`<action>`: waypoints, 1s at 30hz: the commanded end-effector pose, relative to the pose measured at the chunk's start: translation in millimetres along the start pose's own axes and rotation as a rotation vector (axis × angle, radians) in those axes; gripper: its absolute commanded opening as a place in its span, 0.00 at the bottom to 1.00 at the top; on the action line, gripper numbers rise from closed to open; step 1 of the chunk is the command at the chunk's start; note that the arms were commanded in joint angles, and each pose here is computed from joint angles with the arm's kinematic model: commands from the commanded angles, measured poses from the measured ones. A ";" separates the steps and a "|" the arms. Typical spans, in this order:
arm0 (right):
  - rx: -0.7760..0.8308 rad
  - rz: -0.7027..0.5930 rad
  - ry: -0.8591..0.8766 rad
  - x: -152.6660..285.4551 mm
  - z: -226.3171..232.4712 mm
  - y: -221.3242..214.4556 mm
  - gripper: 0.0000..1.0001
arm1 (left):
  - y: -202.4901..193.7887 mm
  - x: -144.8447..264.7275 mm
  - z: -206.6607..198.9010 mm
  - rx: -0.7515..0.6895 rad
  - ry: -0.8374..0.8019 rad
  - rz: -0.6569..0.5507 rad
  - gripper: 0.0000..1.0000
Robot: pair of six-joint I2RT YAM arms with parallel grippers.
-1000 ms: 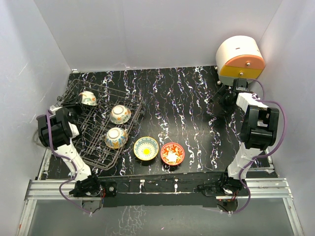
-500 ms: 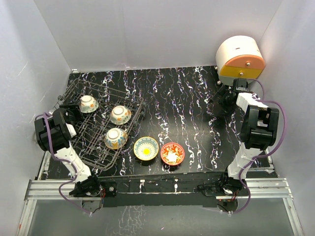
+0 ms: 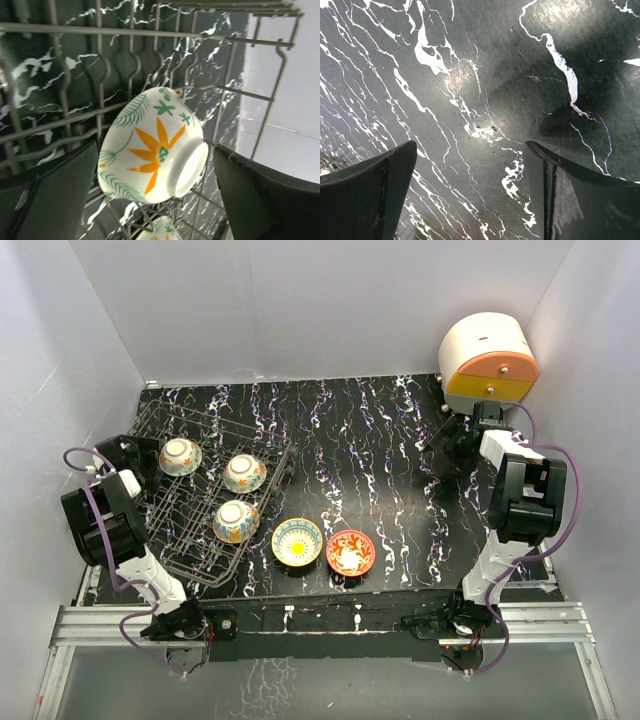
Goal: Load the bowls into the dish rack
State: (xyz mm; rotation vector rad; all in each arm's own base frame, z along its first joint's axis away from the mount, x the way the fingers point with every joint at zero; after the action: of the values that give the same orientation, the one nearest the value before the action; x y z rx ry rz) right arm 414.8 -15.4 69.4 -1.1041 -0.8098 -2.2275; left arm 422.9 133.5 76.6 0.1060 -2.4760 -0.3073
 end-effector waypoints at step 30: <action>0.004 -0.047 0.098 17.7 17.1 -0.5 0.90 | -355.6 260.3 -65.6 -1.460 -0.234 0.612 0.91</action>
State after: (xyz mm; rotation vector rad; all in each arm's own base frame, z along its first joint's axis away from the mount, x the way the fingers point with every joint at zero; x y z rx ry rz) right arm 405.5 -5.3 65.2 -1.0708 -0.7439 -2.2372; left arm 306.6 -259.3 199.5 -1.1380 -2.0004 -1.6282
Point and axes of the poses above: each gripper's point midway between its finger pads, its own x axis back along the fingers, its own z axis along the line the jaws close on, y = z × x, the point moved 2 cm from there along x, back along the fingers, and after that the axes turned 1 degree about -x, right-handed, at the moved point
